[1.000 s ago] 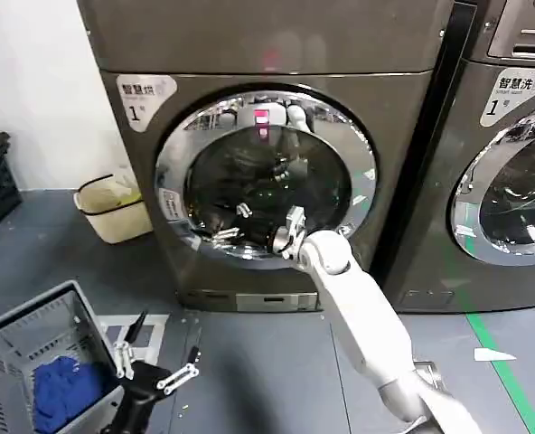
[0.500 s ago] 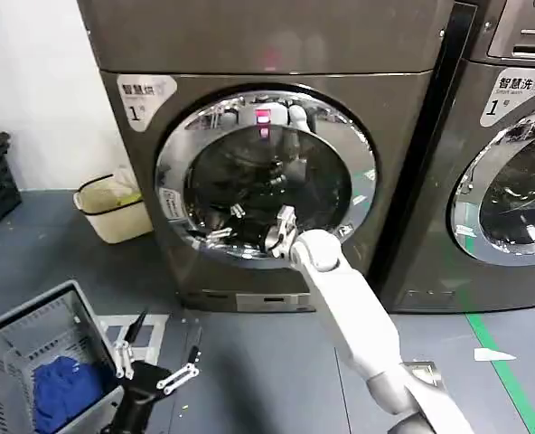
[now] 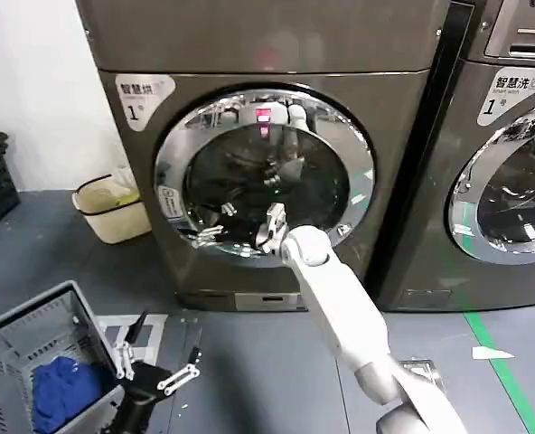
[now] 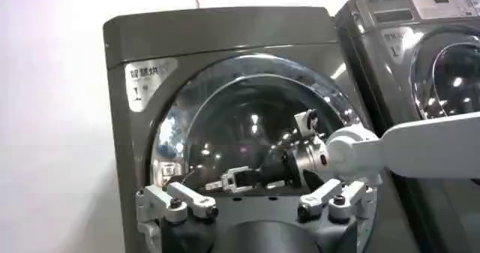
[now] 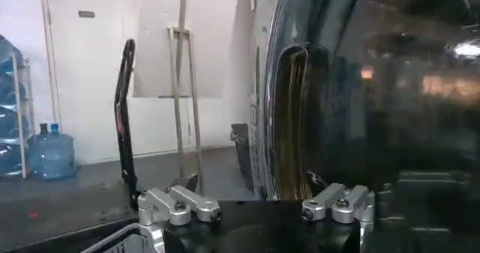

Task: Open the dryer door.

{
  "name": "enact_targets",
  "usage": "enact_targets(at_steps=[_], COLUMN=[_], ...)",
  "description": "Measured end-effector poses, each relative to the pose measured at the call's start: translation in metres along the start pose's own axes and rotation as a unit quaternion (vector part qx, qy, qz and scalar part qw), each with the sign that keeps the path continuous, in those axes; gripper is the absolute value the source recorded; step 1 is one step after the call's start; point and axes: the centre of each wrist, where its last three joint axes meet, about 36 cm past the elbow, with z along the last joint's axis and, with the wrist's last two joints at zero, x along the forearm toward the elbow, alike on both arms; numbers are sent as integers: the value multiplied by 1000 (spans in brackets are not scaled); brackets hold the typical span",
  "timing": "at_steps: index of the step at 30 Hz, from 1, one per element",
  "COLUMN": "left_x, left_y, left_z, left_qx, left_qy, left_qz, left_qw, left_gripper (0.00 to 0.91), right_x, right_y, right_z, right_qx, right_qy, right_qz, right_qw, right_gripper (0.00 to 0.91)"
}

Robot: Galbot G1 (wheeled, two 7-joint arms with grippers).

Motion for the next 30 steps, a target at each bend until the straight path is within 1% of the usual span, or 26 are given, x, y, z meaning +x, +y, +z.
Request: enact_targets(at_steps=[9,24,26,30], left_x=[0,0,0,0], left_y=[-1,-1,-1,0], left_z=[-1,-1,0,0], left_qx=[0,0,0,1], left_qy=[0,0,0,2], left_qz=[0,0,0,-1], left_qw=[1000,1000,1000,1000], left_gripper=[907,907,907,907], right_x=[-5,-18,-20,-25], right_y=[3,22,26,35], right_z=[1,3,4,1], right_qx=[4,15,14,3], right_qy=[9,18,19,10], right_qz=[-9,-43,-50,-69], right_qw=[1000,999,998,998], right_gripper=[907,907,907,907])
